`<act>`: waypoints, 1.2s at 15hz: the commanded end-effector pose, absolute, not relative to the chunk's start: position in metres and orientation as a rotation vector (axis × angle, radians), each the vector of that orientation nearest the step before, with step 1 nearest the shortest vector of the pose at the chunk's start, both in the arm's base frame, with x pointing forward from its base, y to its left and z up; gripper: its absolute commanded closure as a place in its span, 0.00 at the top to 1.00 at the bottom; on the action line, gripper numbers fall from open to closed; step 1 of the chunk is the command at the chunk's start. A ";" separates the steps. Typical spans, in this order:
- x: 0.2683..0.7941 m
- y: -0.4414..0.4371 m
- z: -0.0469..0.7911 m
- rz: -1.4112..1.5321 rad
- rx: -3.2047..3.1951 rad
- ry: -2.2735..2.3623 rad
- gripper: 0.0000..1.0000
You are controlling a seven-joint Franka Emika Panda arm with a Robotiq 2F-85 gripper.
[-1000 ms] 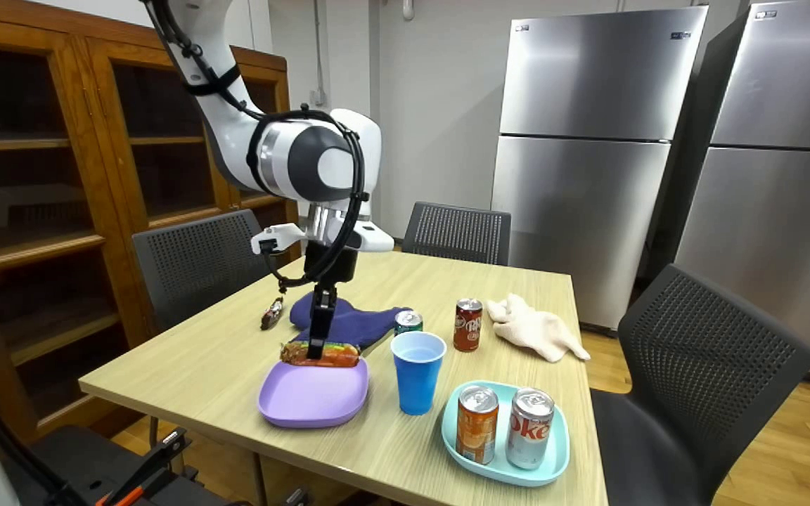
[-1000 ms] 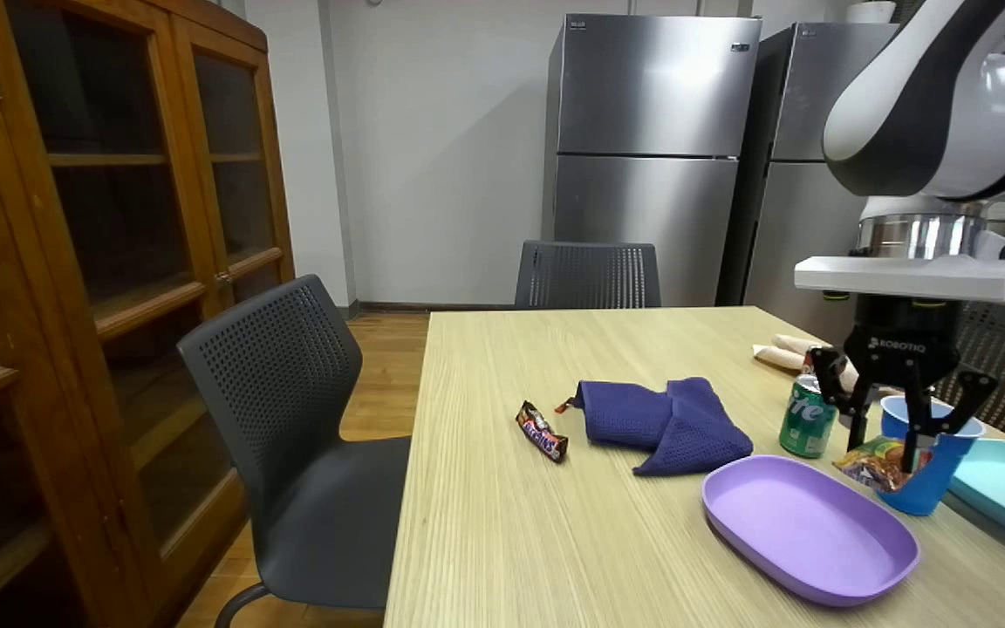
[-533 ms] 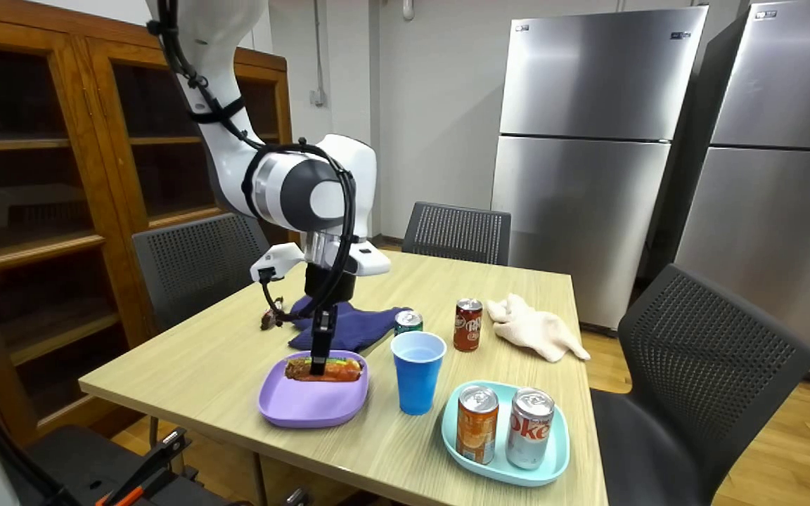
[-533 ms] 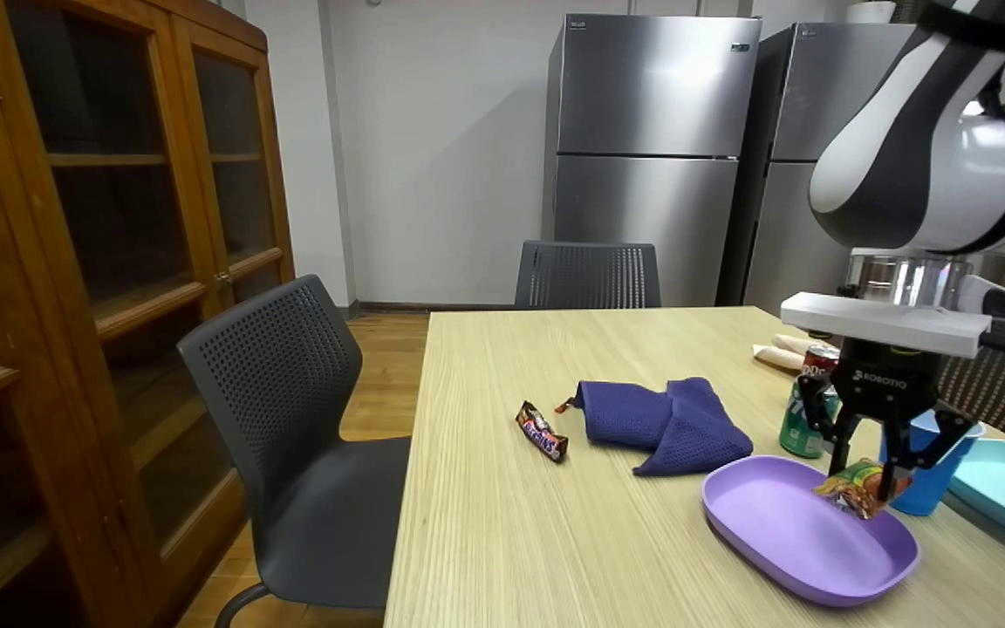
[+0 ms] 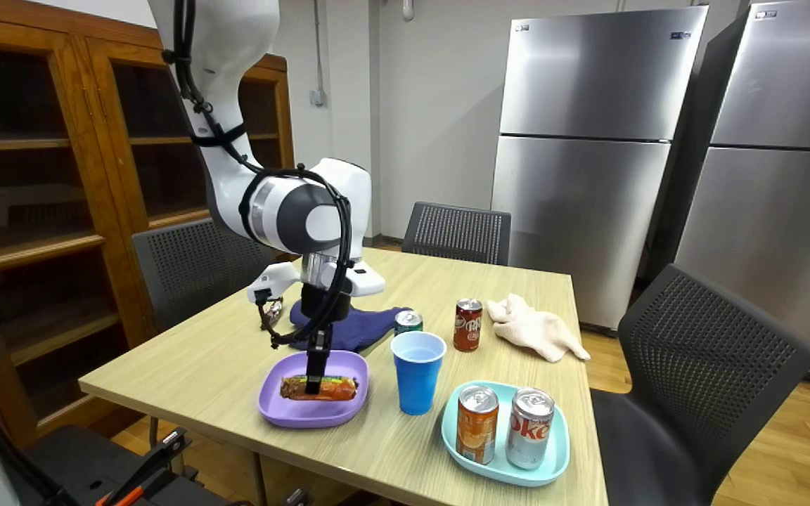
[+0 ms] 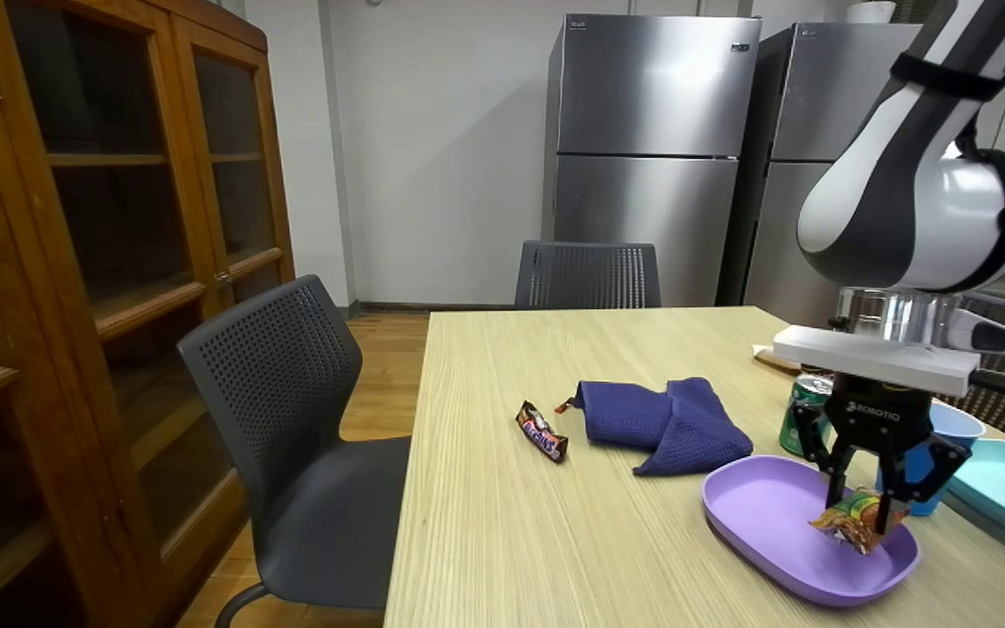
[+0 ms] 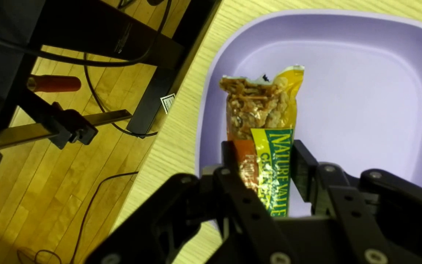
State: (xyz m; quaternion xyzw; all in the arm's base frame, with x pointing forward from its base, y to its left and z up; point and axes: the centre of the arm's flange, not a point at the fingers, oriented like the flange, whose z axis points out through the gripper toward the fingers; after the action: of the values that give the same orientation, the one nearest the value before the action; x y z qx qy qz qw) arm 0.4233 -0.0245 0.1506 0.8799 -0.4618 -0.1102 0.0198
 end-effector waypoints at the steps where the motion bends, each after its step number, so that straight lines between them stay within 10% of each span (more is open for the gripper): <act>1: 0.416 -0.016 0.146 -0.329 2.735 -1.424 0.15; 7: 0.414 -0.011 0.142 -0.334 2.737 -1.408 0.15; 8: 0.414 -0.011 0.144 -0.337 2.741 -1.409 0.65; 13: 0.412 -0.012 0.151 -0.342 2.747 -1.401 0.95; 18: 0.414 -0.010 0.171 -0.407 2.795 -1.280 1.00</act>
State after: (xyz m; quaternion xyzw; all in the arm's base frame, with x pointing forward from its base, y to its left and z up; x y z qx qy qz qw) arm 0.4171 -0.0140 0.1440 0.8881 -0.4428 -0.1204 0.0251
